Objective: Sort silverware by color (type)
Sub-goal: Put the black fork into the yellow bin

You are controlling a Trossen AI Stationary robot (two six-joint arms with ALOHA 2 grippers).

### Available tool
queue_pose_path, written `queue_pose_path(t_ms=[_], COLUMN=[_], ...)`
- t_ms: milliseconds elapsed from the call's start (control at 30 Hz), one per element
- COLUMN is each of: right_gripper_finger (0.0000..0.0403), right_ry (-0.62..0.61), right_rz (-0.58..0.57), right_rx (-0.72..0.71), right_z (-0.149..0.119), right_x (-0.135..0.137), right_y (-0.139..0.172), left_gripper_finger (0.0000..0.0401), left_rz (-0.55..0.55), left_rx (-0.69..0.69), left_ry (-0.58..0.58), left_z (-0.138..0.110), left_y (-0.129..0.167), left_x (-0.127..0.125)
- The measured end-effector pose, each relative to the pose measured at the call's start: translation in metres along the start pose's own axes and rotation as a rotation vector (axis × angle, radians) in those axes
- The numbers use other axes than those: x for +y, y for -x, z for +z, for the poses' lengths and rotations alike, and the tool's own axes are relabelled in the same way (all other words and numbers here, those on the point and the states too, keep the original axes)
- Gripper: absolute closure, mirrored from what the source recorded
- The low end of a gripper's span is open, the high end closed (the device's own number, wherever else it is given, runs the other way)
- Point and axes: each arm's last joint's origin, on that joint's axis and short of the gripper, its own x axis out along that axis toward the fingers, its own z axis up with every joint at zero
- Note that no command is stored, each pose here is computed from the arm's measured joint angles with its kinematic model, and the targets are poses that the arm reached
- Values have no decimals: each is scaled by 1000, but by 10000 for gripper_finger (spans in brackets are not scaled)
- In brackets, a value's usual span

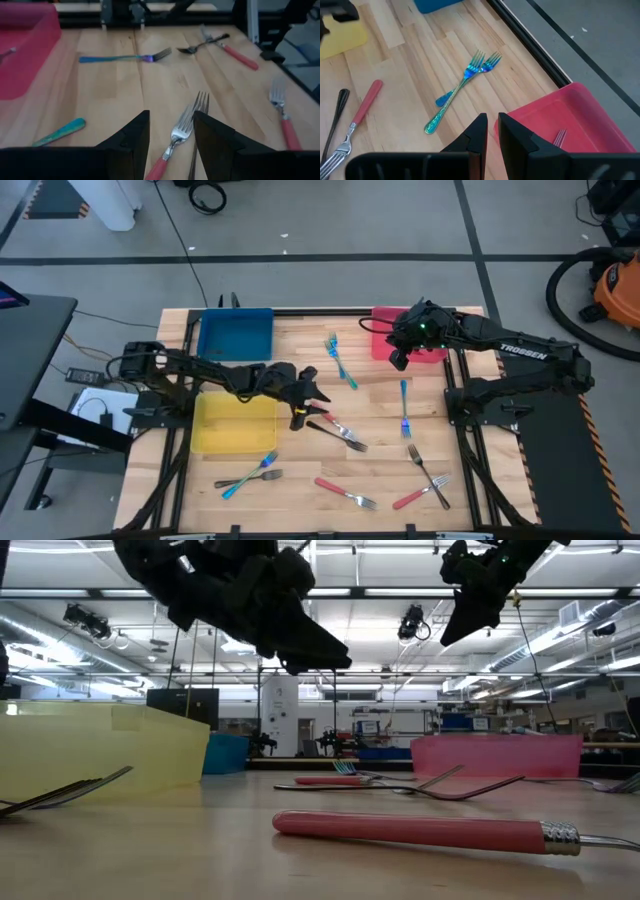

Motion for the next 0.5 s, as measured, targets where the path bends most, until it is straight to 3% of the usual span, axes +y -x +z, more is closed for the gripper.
queue_pose_path(t_ms=[500], right_gripper_finger=[348], right_ry=[-21], right_rz=[0], right_rx=[-2], right_z=[0], right_x=[0], right_y=[0], left_gripper_finger=[248], left_rz=[-69], left_rx=[134], left_ry=[10], left_z=[-30], left_y=[-27], left_x=[-7])
